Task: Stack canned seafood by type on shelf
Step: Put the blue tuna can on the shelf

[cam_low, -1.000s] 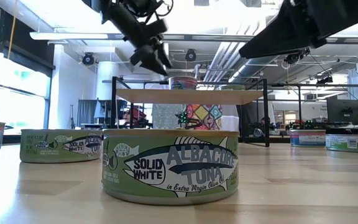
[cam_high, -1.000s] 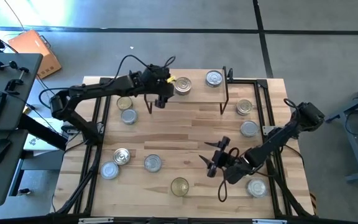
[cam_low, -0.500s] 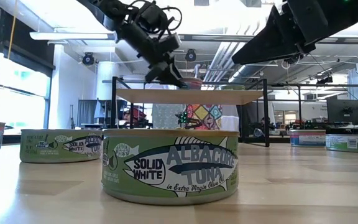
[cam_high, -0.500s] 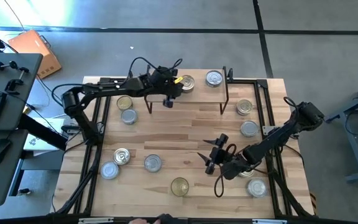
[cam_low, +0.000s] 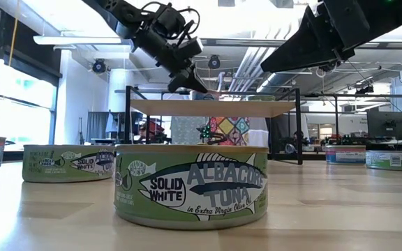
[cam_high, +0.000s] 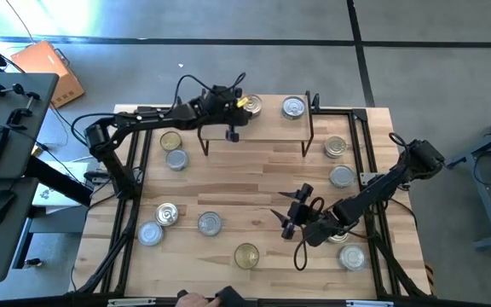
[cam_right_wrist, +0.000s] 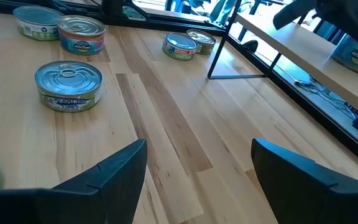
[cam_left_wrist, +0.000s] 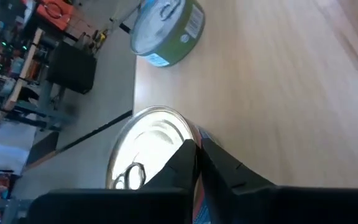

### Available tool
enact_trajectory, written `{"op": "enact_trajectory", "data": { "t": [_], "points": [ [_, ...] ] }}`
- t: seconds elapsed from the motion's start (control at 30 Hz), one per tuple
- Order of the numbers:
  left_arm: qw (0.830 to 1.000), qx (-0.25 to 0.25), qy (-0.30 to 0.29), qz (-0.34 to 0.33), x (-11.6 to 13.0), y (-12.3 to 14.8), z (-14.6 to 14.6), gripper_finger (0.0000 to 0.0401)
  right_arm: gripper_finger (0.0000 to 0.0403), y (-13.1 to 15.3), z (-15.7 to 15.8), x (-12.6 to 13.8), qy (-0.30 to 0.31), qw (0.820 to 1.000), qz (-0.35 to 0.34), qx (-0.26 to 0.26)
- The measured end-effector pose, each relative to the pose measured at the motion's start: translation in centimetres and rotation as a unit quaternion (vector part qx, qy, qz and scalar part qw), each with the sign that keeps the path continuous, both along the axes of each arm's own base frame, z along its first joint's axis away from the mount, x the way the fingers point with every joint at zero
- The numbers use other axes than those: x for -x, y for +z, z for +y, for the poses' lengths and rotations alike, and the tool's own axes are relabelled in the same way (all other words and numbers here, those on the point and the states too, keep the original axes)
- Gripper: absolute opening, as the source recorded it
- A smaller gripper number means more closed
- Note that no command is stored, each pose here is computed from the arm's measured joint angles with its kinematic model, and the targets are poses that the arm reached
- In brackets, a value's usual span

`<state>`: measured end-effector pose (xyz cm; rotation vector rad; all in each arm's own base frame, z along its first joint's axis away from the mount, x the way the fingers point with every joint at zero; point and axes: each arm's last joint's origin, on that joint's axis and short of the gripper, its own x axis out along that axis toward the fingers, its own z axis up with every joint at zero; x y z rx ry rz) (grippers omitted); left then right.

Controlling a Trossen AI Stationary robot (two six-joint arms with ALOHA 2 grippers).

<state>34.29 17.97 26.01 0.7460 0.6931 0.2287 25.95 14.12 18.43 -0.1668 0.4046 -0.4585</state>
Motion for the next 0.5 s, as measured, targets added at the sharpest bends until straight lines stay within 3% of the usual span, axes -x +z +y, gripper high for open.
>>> {"op": "enact_trajectory", "data": {
  "t": [0.5],
  "points": [
    [0.998,-0.013,-0.068,0.002,0.06,0.07,0.15,0.0003,0.0281,-0.04,-0.02,0.02,-0.003,1.0,-0.002,-0.006]
  ]
}}
